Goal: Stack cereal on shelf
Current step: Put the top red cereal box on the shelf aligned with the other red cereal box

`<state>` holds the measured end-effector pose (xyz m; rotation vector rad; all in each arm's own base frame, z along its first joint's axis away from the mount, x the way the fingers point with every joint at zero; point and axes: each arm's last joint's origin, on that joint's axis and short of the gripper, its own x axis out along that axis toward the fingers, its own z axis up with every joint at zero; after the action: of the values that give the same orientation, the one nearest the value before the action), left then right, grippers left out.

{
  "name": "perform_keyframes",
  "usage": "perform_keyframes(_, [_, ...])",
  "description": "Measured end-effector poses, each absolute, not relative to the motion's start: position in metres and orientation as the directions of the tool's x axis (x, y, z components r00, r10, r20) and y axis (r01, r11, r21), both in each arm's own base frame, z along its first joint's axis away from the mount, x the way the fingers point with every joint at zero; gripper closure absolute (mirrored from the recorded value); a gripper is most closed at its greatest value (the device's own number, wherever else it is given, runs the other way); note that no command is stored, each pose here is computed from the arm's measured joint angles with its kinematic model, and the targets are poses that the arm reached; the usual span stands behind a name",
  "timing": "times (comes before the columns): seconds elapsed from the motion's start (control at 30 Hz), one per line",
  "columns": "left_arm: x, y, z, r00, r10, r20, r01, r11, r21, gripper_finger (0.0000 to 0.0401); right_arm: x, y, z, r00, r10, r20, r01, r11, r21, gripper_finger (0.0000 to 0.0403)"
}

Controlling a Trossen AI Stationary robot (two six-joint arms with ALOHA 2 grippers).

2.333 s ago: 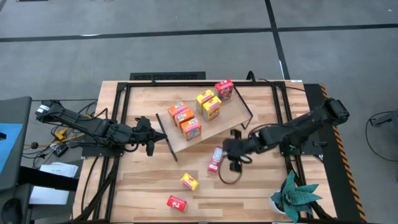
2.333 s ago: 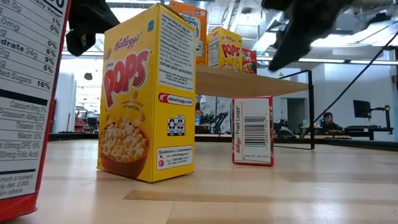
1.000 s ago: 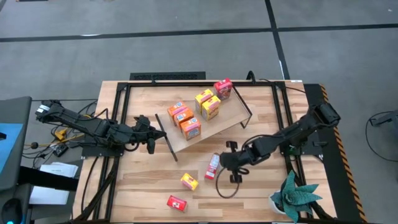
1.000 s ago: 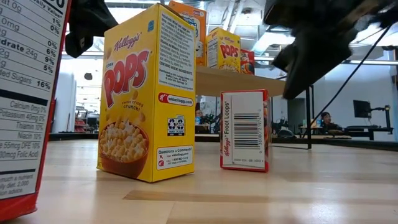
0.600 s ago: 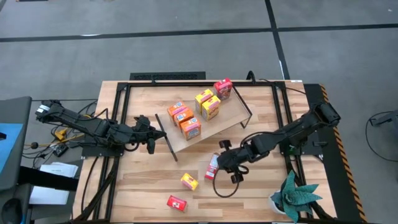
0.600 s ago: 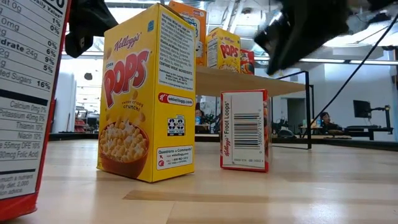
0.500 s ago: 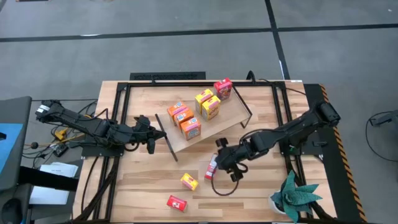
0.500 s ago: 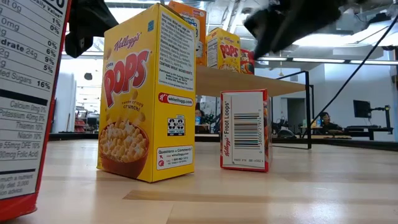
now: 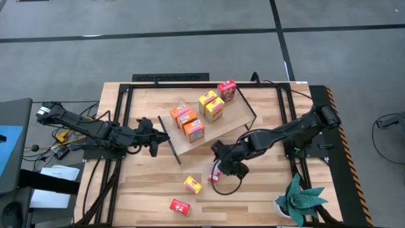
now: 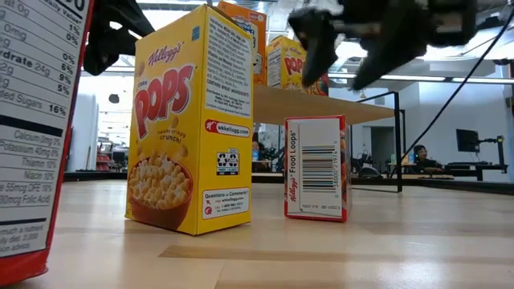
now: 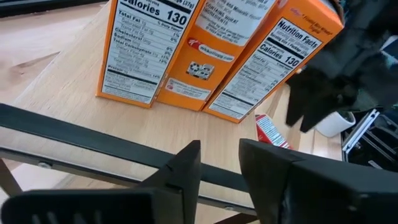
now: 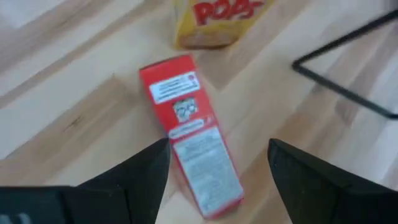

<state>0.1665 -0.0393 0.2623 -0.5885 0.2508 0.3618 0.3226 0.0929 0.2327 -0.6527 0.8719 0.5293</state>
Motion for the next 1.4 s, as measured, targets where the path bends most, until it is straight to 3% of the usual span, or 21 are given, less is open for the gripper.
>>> perform_keyframes(0.33, [0.166, -0.039, 0.261, 0.902, 0.263, -0.343, -0.412, 0.76, -0.502, 0.0282, 0.335, 0.094, 0.194, 0.435, 0.12, -0.892, -0.72, 0.641, -0.265, 0.0106])
perform_keyframes(0.73, [0.168, -0.04, 0.256, 0.886, 0.268, -0.379, -0.437, 0.753, -0.491, 0.0282, 0.33, 0.106, 0.184, 0.335, 0.112, -0.935, -0.653, 0.743, -0.145, 0.0106])
perform_keyframes(0.93, [0.17, -0.04, 0.255, 0.884, 0.273, -0.38, -0.442, 0.756, -0.483, 0.0282, 0.326, 0.103, 0.205, 0.363, 0.139, -0.921, -0.472, 0.88, -0.053, 0.0106])
perform_keyframes(1.17, [0.17, -0.04, 0.256, 0.886, 0.276, -0.373, -0.437, 0.767, -0.471, 0.0282, 0.308, 0.097, 0.228, 0.402, 0.171, -0.9, -0.287, 0.957, 0.054, 0.0106])
perform_keyframes(1.3, [0.17, -0.04, 0.256, 0.887, 0.275, -0.372, -0.435, 0.768, -0.469, 0.0282, 0.27, 0.094, 0.219, 0.41, 0.184, -0.893, -0.18, 0.976, 0.119, 0.0106])
perform_keyframes(1.4, [0.17, -0.04, 0.256, 0.886, 0.279, -0.371, -0.437, 0.768, -0.467, 0.0282, 0.241, 0.094, 0.214, 0.487, 0.179, -0.855, -0.111, 0.983, 0.143, 0.0106])
